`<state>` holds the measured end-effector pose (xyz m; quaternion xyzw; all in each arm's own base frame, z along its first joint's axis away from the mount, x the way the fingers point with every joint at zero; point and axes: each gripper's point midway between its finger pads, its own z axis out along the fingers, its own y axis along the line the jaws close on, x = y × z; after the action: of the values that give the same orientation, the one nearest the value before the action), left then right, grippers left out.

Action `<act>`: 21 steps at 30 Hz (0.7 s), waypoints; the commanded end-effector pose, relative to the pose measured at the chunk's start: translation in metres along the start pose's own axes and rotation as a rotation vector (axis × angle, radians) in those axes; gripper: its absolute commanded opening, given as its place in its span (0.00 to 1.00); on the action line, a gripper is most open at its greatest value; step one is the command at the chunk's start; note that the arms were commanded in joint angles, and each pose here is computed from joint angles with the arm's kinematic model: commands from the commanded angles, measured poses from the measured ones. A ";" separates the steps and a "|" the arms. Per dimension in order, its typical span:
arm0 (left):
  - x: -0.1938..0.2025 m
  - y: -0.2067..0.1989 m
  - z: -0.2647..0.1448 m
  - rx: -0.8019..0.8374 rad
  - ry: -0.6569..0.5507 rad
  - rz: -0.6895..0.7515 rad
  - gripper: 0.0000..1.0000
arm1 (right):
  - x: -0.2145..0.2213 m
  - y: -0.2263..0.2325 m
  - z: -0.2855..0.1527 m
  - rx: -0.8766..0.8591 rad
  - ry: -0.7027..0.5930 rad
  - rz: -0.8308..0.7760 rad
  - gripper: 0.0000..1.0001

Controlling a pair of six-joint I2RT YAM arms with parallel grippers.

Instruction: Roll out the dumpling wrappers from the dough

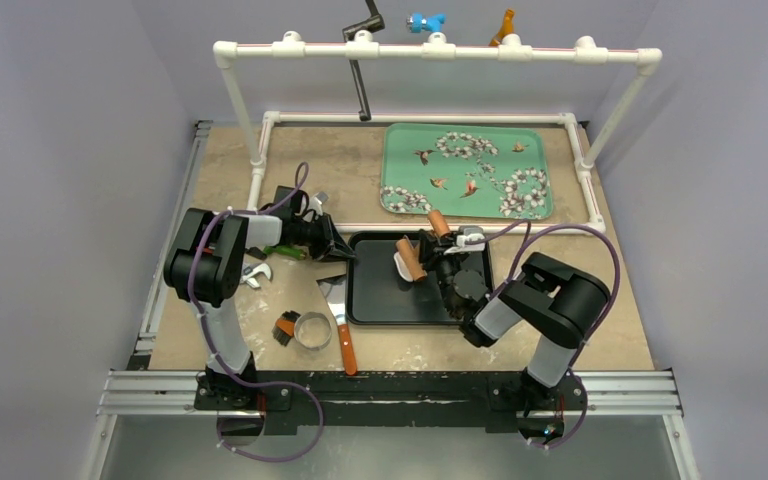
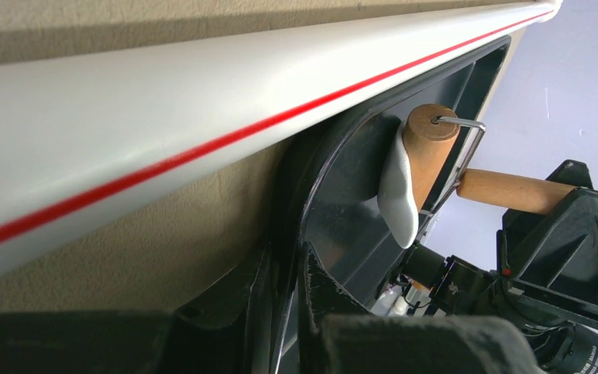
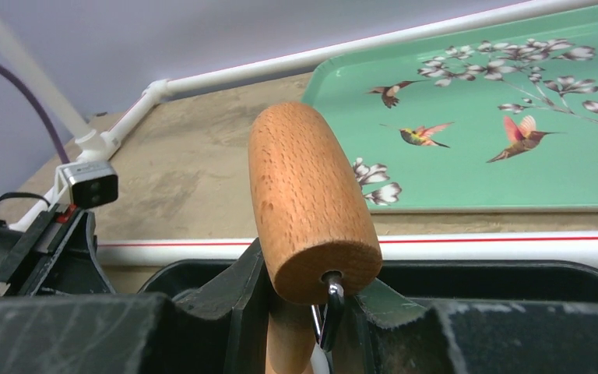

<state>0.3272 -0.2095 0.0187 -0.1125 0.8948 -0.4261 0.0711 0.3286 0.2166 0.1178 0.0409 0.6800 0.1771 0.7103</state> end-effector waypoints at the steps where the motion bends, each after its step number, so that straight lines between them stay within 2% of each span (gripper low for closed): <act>1: -0.009 0.048 0.009 -0.172 -0.056 -0.091 0.00 | 0.061 -0.067 -0.025 0.249 0.205 -0.267 0.00; 8: -0.009 0.048 0.009 -0.173 -0.055 -0.092 0.00 | 0.075 -0.076 -0.030 0.404 0.267 -0.405 0.00; 14: -0.008 0.048 0.009 -0.174 -0.052 -0.094 0.00 | 0.082 -0.050 -0.032 0.260 0.268 -0.474 0.00; 16: -0.008 0.048 0.009 -0.174 -0.051 -0.095 0.00 | 0.084 -0.039 -0.035 0.197 0.258 -0.426 0.00; 21: -0.008 0.048 0.009 -0.174 -0.051 -0.095 0.00 | 0.080 -0.056 -0.052 0.279 0.297 -0.430 0.00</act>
<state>0.3271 -0.2096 0.0187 -0.1136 0.8952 -0.4254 0.0686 0.3244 0.2270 0.1119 0.0970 0.6908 0.1114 0.7078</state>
